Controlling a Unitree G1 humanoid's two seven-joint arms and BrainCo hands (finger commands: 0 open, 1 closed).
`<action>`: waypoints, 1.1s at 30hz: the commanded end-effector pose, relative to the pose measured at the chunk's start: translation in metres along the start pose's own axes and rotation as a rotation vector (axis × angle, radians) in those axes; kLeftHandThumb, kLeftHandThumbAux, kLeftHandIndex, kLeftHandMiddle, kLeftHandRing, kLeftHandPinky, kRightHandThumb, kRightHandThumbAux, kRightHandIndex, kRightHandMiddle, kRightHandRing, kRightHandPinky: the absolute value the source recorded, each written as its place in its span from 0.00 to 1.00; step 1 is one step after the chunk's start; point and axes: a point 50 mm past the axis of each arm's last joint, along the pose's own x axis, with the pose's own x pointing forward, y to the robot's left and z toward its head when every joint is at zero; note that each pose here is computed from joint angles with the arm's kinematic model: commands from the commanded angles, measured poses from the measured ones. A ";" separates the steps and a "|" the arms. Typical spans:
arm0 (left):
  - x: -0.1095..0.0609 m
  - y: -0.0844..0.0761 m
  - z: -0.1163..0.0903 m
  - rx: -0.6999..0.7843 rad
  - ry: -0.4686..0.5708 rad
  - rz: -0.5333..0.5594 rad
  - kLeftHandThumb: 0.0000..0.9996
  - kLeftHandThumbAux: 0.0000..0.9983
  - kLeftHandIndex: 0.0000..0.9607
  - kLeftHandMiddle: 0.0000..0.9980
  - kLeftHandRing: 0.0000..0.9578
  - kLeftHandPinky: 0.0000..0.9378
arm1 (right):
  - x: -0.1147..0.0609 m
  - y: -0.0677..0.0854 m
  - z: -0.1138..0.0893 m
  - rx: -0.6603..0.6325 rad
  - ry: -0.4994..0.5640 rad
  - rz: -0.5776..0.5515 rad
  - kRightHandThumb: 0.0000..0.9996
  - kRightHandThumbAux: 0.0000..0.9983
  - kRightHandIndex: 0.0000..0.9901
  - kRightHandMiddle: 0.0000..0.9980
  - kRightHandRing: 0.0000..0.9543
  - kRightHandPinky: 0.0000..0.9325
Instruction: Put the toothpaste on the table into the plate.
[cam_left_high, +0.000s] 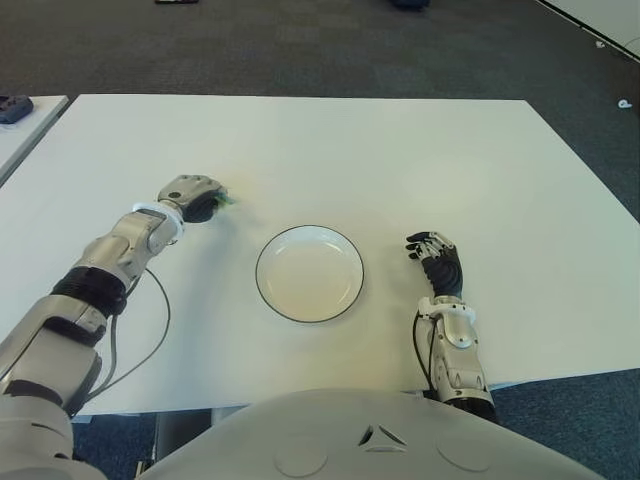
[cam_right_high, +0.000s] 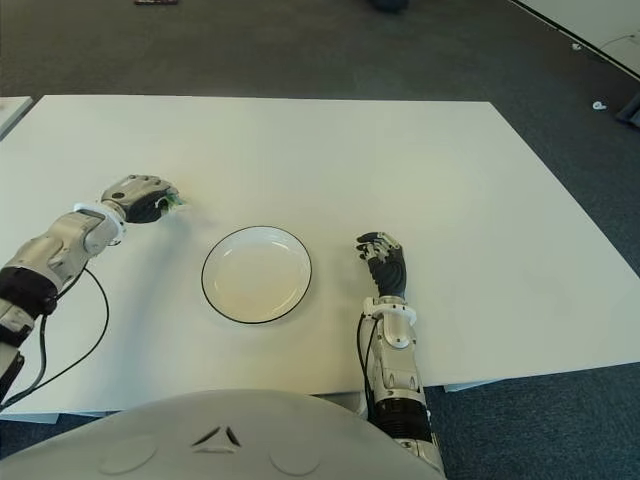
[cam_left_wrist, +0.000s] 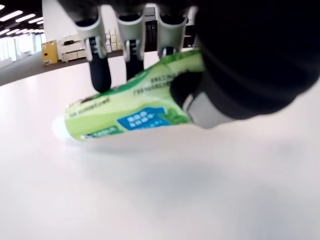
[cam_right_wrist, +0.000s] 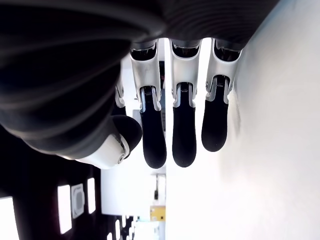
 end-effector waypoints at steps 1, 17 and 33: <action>-0.001 0.005 -0.002 -0.054 0.010 0.012 0.71 0.72 0.45 0.77 0.78 0.77 | -0.003 0.003 -0.008 0.004 0.056 -0.004 0.71 0.73 0.43 0.47 0.48 0.51; -0.010 0.068 0.014 0.007 -0.156 0.212 0.71 0.72 0.45 0.78 0.79 0.80 | -0.001 0.007 -0.007 0.044 0.034 0.016 0.71 0.73 0.43 0.48 0.50 0.54; -0.036 0.086 0.071 -0.072 -0.418 0.375 0.71 0.72 0.45 0.79 0.80 0.81 | 0.001 0.010 -0.005 0.067 0.018 0.022 0.71 0.73 0.43 0.47 0.50 0.54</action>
